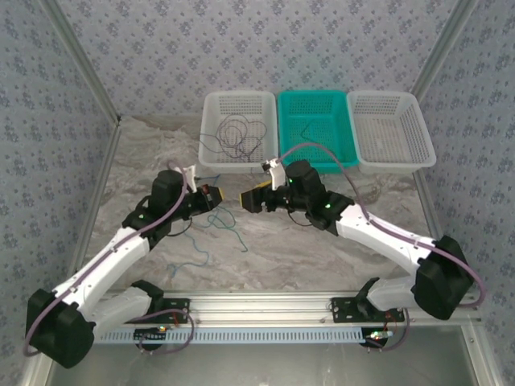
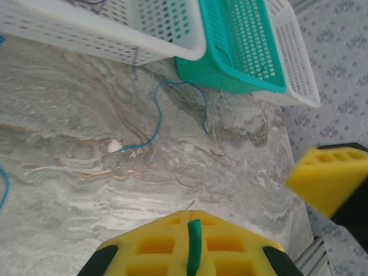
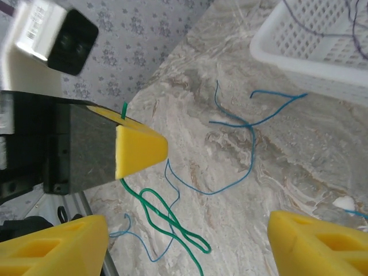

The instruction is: Untangle the cables

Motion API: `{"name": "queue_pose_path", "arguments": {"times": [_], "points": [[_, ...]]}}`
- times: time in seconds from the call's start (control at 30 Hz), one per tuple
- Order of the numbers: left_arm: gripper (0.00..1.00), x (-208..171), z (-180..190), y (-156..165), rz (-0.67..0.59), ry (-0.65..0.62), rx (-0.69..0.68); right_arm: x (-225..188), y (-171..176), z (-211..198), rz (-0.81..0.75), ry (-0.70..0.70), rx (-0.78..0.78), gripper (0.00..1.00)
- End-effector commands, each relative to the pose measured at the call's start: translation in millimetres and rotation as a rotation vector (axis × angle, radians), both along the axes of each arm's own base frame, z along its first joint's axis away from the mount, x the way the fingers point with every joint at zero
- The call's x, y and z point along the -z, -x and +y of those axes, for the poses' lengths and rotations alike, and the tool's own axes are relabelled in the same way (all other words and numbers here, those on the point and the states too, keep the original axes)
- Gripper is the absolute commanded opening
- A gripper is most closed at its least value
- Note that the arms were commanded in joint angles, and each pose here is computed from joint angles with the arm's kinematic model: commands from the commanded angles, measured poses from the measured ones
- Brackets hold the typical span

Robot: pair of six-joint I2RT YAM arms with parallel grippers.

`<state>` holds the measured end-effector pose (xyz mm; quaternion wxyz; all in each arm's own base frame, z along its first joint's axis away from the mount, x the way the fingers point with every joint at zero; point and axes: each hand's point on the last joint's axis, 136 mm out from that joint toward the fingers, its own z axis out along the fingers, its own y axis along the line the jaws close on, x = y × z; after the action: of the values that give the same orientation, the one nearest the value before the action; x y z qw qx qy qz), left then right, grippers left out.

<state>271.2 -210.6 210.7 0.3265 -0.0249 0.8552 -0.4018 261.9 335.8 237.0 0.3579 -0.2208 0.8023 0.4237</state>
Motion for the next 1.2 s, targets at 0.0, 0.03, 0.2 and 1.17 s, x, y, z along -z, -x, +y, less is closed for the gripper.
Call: {"name": "queue_pose_path", "arguments": {"times": [0.0,0.03,0.2,1.17], "points": [[0.0,-24,-14,-9,-0.097,-0.002,0.015,-3,3,15,-0.003,-0.057,-0.058,0.7],[0.0,-24,-18,-9,-0.094,0.002,0.022,1,4,18,-0.007,-0.058,-0.076,0.68],[0.0,-26,-24,-12,-0.089,0.005,0.03,19,23,28,-0.077,-0.061,-0.229,0.64],[0.59,-98,-40,-3,-0.216,0.142,0.103,-3,-5,14,-0.198,-0.217,-0.022,0.0]]}}
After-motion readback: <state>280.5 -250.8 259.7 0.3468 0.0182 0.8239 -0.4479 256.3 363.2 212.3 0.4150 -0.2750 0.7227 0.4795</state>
